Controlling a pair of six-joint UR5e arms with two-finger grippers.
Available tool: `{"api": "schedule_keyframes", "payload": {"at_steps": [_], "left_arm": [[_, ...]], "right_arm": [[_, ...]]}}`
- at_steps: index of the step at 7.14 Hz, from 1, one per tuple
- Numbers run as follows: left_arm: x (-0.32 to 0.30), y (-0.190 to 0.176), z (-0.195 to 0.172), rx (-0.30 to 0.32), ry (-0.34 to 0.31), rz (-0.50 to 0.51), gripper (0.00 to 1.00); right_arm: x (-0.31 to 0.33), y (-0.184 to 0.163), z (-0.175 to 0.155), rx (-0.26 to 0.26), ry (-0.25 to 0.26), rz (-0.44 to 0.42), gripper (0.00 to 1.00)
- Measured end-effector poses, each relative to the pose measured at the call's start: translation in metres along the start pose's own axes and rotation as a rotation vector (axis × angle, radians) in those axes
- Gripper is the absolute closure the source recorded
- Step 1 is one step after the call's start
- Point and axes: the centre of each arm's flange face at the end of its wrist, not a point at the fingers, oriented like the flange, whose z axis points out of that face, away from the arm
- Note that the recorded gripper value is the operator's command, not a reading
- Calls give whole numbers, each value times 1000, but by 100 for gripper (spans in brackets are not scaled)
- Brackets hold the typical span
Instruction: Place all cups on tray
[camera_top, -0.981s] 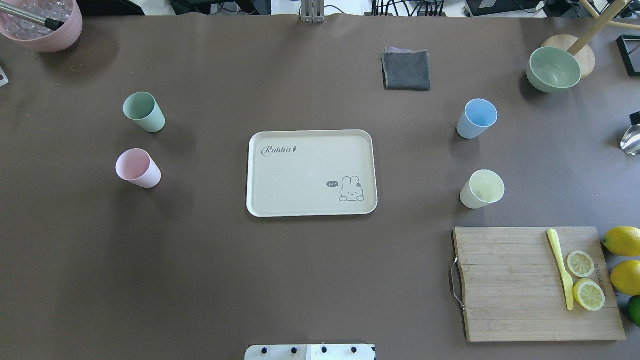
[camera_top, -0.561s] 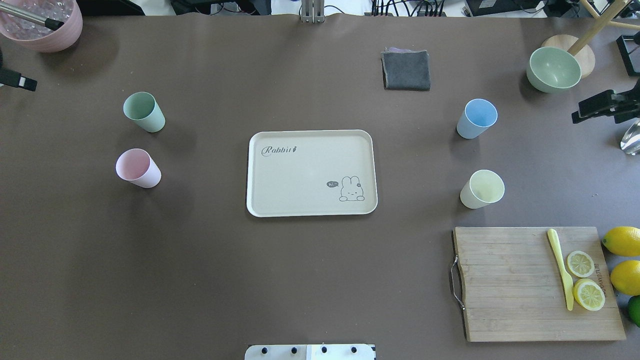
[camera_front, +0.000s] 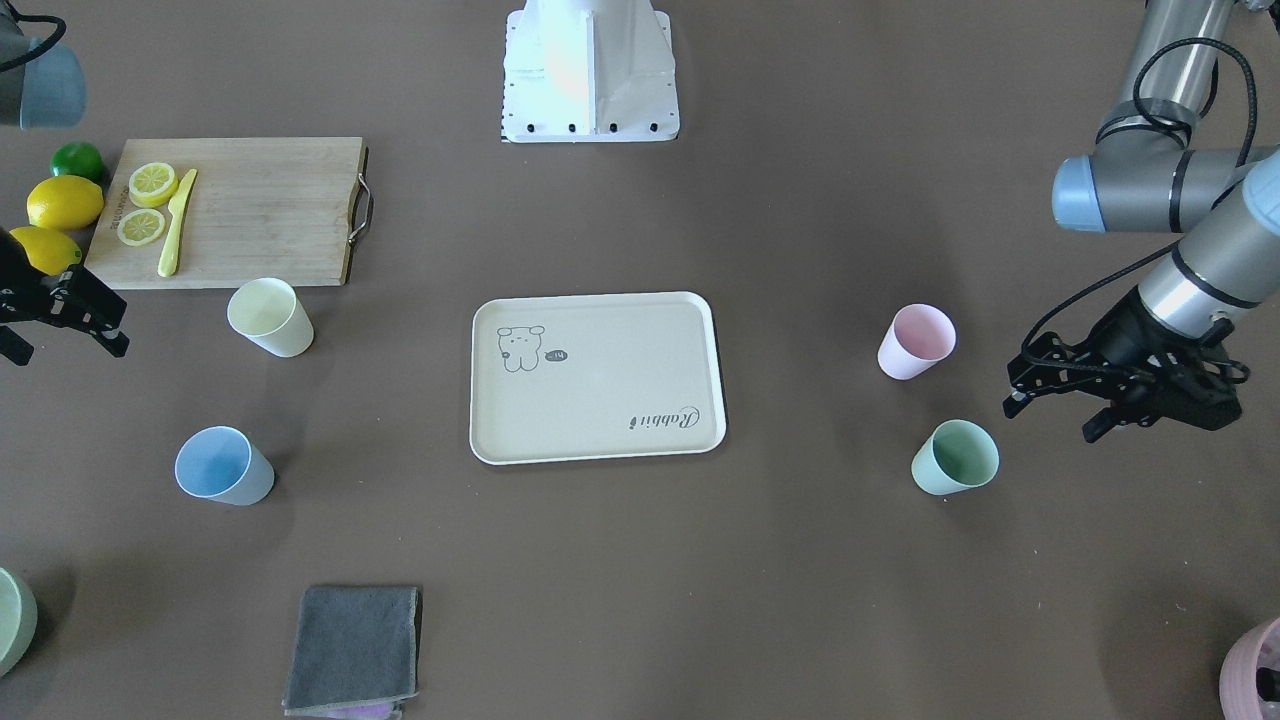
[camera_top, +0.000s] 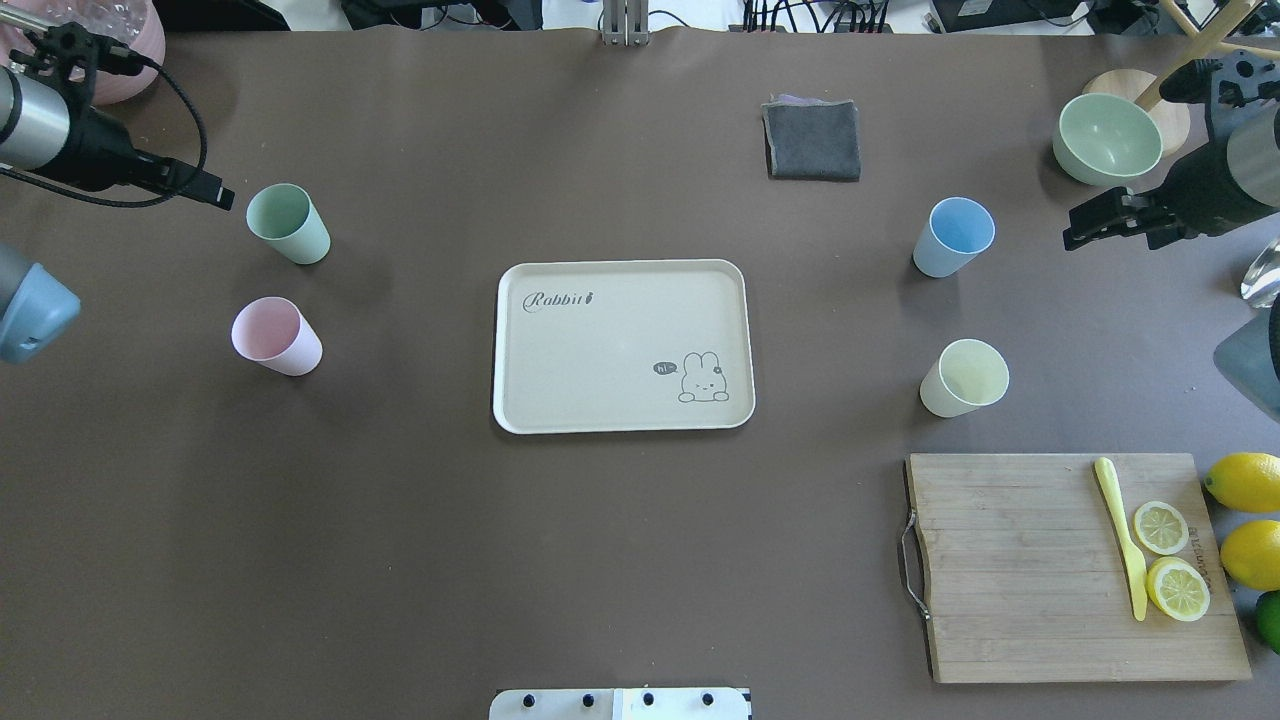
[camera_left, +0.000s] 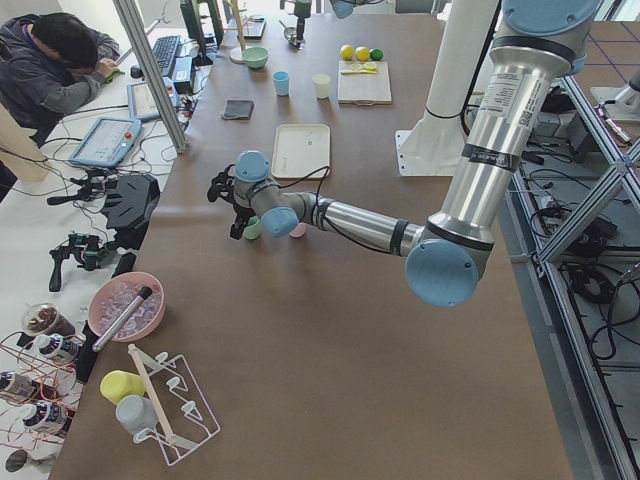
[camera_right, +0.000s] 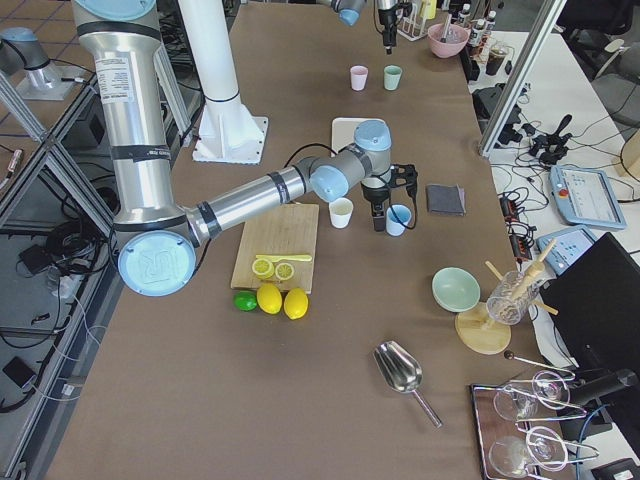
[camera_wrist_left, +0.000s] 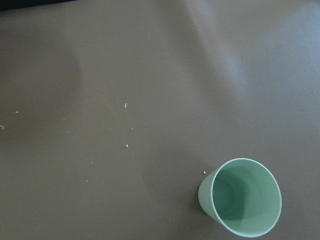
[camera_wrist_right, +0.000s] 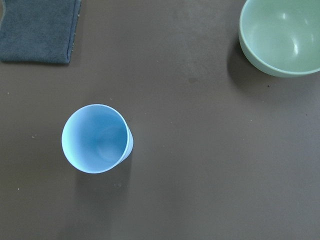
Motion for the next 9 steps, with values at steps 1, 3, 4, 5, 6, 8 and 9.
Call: {"api": "schedule_keyframes", "payload": {"at_steps": [1, 3, 4, 5, 6, 8, 9], "left_arm": [[6, 1, 13, -12, -6, 3, 38], [16, -9, 30, -15, -22, 9, 45], [19, -18, 38, -17, -26, 8, 48], [20, -24, 44, -21, -30, 5, 57], [20, -26, 49, -28, -33, 3, 88], [22, -24, 55, -36, -32, 6, 100], [27, -24, 54, -34, -25, 11, 100]], "right_arm": [[-5, -1, 5, -3, 4, -7, 0], [-10, -2, 10, -6, 7, -14, 0], [-11, -4, 12, -7, 9, -14, 0], [-10, -4, 15, -9, 15, -13, 0], [-9, -4, 19, -9, 24, -13, 0], [-10, -3, 24, -10, 34, -16, 2], [-9, -3, 26, -14, 37, -18, 2]]}}
